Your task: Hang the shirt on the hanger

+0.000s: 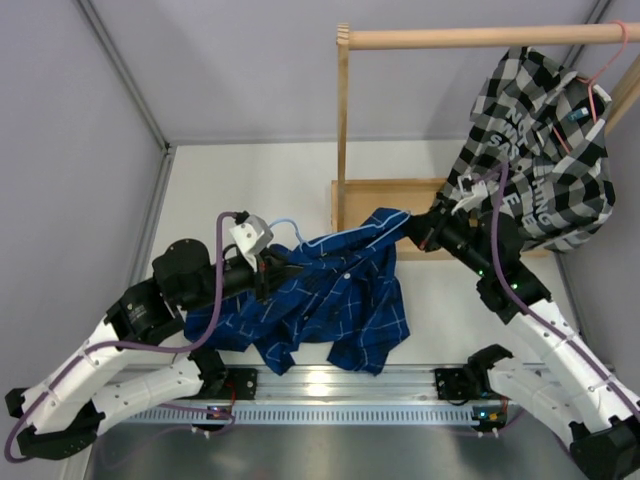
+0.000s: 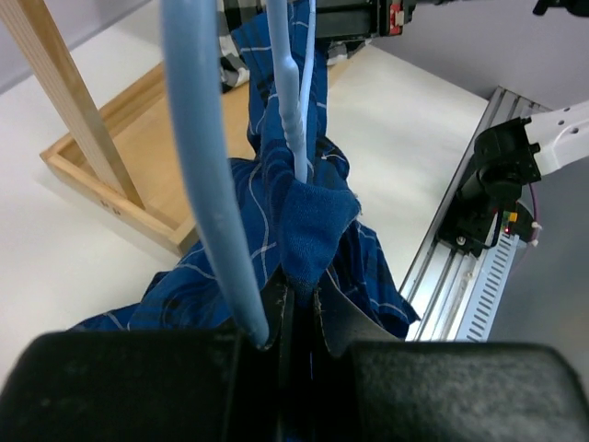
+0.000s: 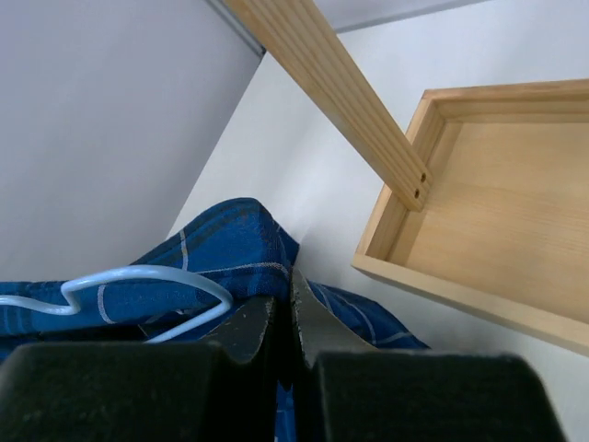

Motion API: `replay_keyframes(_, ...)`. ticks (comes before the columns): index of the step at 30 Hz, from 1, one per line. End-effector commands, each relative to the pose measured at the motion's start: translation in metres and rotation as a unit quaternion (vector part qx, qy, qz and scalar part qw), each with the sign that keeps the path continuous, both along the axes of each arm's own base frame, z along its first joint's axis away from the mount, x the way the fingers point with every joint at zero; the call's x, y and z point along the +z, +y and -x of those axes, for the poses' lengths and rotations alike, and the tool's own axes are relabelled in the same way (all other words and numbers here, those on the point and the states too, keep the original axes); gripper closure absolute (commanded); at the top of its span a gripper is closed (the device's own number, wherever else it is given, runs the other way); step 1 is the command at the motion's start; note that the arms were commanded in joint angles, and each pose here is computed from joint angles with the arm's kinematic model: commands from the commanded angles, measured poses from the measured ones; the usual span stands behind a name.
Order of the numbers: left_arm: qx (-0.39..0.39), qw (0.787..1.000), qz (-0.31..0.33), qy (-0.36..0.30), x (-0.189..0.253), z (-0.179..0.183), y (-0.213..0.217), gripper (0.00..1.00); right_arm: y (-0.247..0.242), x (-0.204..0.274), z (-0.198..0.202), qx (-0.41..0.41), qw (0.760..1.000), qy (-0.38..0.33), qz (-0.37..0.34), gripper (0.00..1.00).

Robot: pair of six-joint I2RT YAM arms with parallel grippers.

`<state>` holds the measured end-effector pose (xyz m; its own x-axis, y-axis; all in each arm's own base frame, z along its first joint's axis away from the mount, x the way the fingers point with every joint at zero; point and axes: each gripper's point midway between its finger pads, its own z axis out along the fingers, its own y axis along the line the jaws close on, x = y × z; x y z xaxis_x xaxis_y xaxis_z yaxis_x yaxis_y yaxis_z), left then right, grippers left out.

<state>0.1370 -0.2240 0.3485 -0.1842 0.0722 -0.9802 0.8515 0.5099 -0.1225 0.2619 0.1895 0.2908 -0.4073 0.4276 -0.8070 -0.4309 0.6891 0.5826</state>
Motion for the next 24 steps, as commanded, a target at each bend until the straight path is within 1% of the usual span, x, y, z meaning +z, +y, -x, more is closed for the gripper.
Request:
replay_keyframes(1,0.001,1.000,-0.005,0.020,-0.004,0.012,0.014,1.00,-0.019,0.005,-0.011,-0.006,1.000,-0.001,0.025,1.00)
replay_keyframes(5,0.015,0.998,-0.041,0.046,-0.024,0.010,0.018,1.00,-0.020,0.018,-0.025,-0.005,0.998,-0.008,0.062,1.00)
replay_keyframes(7,0.031,0.996,-0.057,0.055,-0.034,0.006,0.022,1.00,-0.024,0.016,-0.032,-0.016,0.996,-0.002,0.083,1.00)
replay_keyframes(8,0.038,0.995,-0.067,0.058,-0.038,0.003,0.023,1.00,-0.026,0.026,-0.034,-0.023,0.996,-0.011,0.086,1.00)
replay_keyframes(10,0.054,0.991,-0.098,0.070,-0.052,-0.003,0.025,1.00,-0.034,0.022,-0.042,-0.042,0.992,-0.001,0.115,1.00)
replay_keyframes(11,0.060,0.989,-0.113,0.074,-0.058,-0.006,0.026,1.00,-0.037,0.031,-0.044,-0.048,0.990,-0.014,0.130,1.00)
replay_keyframes(14,0.089,0.980,-0.157,0.083,-0.074,-0.018,0.031,1.00,-0.046,0.033,-0.052,-0.067,0.984,0.001,0.167,1.00)
replay_keyframes(15,0.090,0.979,-0.165,0.084,-0.075,-0.020,0.030,1.00,-0.041,0.035,-0.051,-0.060,0.980,-0.006,0.189,1.00)
replay_keyframes(16,0.094,0.977,-0.174,0.081,-0.075,-0.023,0.029,1.00,-0.041,0.034,-0.053,-0.077,0.971,-0.006,0.228,1.00)
replay_keyframes(17,0.094,0.977,-0.176,0.078,-0.074,-0.025,0.028,1.00,-0.051,0.034,-0.058,-0.105,0.965,0.002,0.240,1.00)
replay_keyframes(18,0.094,0.977,-0.175,0.075,-0.071,-0.026,0.027,1.00,-0.040,0.033,-0.056,-0.092,0.959,-0.006,0.267,1.00)
replay_keyframes(19,0.094,0.976,-0.179,0.075,-0.070,-0.028,0.024,1.00,-0.045,0.021,-0.060,-0.109,0.947,0.014,0.302,1.00)
replay_keyframes(20,0.088,0.978,-0.176,0.066,-0.061,-0.029,0.022,1.00,-0.043,0.028,-0.062,-0.115,0.942,0.007,0.315,1.00)
replay_keyframes(21,0.085,0.978,-0.178,0.064,-0.058,-0.030,0.020,1.00,-0.035,0.027,-0.059,-0.107,0.939,0.006,0.326,1.00)
replay_keyframes(22,0.080,0.977,-0.186,0.066,-0.059,-0.031,0.017,1.00,-0.035,0.026,-0.064,-0.122,0.932,0.008,0.342,1.00)
replay_keyframes(24,0.062,0.978,-0.188,0.062,-0.054,-0.029,0.011,1.00,-0.029,0.025,-0.065,-0.117,0.927,0.003,0.357,1.00)
